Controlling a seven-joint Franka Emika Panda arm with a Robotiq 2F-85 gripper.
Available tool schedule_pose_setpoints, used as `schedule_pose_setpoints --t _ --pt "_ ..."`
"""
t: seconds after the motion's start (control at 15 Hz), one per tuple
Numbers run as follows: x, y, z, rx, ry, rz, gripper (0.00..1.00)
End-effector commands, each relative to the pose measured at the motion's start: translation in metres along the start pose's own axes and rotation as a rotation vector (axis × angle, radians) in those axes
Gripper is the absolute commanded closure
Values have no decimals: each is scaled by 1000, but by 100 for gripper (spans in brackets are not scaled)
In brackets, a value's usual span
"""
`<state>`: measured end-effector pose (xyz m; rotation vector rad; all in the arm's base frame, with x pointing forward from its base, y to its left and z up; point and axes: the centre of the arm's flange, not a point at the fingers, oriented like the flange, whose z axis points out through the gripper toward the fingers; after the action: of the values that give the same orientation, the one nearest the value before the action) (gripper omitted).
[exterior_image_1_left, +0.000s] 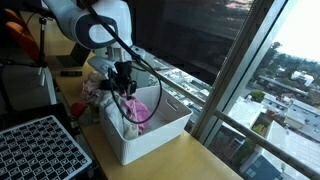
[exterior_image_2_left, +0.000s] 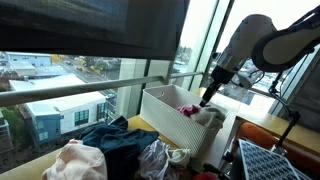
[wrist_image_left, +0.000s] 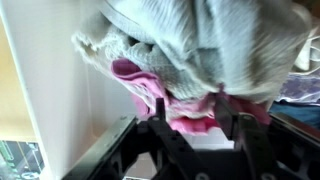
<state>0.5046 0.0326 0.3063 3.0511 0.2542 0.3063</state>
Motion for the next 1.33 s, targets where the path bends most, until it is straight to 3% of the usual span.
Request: schedule_pose_setpoints --t 0.0,0.2,0.6,0.8,1.0,1.27 --pt "7 -36 -15 -8 32 -48 12" --pt "9 -80 -31 -7 62 -103 0" --pt "28 -232 -43 -16 131 -289 0" --pt "36 -287 -35 -13 146 -373 0" --pt "52 -308 -17 -8 145 -431 0" --pt "92 -300 27 0 115 -465 0"
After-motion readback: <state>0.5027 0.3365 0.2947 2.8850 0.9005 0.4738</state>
